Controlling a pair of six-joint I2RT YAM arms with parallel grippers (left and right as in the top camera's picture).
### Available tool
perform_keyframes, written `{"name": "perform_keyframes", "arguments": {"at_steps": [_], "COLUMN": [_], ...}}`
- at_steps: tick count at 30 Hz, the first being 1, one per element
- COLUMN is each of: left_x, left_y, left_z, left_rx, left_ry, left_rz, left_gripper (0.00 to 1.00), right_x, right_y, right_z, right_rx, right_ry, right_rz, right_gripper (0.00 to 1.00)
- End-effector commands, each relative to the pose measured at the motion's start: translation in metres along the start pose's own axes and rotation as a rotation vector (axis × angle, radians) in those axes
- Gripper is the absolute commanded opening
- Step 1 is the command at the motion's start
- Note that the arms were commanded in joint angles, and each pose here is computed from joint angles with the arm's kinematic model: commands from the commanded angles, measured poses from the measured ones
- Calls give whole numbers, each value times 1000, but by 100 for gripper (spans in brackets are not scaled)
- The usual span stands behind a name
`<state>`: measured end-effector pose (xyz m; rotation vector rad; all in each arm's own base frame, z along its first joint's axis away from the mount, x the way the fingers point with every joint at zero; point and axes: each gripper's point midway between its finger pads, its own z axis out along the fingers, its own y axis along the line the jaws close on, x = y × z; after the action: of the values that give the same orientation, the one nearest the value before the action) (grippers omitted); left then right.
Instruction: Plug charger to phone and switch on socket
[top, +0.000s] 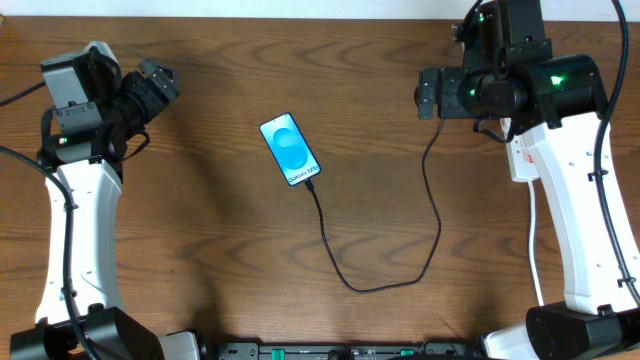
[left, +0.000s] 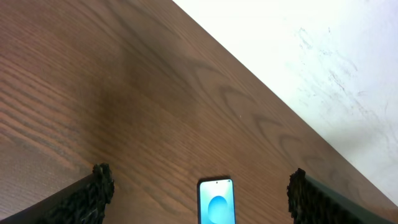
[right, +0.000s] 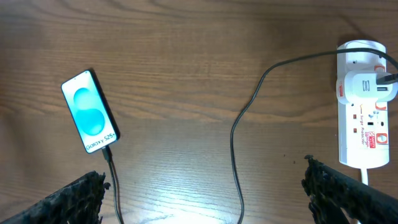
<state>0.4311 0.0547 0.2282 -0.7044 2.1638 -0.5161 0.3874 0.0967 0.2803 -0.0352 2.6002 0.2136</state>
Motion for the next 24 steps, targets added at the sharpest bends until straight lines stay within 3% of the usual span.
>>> {"name": "perform_keyframes", "arguments": {"at_steps": [1,14,24], "left_x": [-4,-4,-4], "left_y": [1,1,1], "left_z": [-2,-2,-2], "left_rx": [-10,-10,-10], "left_ry": [-13,-13,-13], "left_rz": [21,21,20], "left_gripper": [91,91,91], "right_x": [-2,-2,-17], "right_y": [3,2,-26], "right_z": [-5,-5,-8], "right_rx": [-7,-2,167], "right_ry": [-12,-12,-85], "right_rz": [4,-1,-39], "right_gripper": [99,99,99]}}
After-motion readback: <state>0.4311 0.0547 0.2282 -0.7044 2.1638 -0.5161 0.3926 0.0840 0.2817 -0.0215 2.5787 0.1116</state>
